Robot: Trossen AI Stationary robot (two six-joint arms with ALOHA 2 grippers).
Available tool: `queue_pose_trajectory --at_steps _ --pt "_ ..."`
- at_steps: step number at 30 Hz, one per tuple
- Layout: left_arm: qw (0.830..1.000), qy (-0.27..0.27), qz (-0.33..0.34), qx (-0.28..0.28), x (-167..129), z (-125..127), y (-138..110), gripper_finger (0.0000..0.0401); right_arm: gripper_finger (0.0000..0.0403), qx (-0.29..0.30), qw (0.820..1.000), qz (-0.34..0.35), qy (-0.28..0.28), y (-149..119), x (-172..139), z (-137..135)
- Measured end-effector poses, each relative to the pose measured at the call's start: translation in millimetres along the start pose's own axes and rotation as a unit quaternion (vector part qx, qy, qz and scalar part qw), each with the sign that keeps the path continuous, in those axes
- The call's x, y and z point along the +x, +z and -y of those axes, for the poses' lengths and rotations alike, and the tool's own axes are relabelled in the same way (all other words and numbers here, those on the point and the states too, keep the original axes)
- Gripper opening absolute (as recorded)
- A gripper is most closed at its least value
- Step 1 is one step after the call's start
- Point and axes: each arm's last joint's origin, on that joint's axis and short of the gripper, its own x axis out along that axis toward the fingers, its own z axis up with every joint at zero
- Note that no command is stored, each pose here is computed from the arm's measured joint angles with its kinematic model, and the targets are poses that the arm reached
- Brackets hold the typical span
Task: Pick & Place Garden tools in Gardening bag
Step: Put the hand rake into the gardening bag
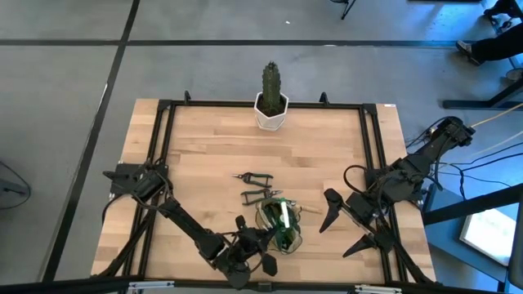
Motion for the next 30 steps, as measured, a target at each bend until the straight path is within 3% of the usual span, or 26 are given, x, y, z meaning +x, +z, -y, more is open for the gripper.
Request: queue_pose_trajectory --at_steps 6,16,30 --pt "0.999 -0.016 -0.020 -0.030 0 0 -2 0.0009 0.0367 0.004 1.000 0.004 -0.008 1 0 3" --pt "0.997 -0.041 -0.024 -0.057 -17 7 -3 0.0060 0.0367 0.012 1.000 0.008 -0.019 4 -1 9" --pt "0.993 -0.051 -0.006 -0.102 -27 18 6 0.0178 0.0367 0.029 0.999 0.009 -0.018 4 -1 9"
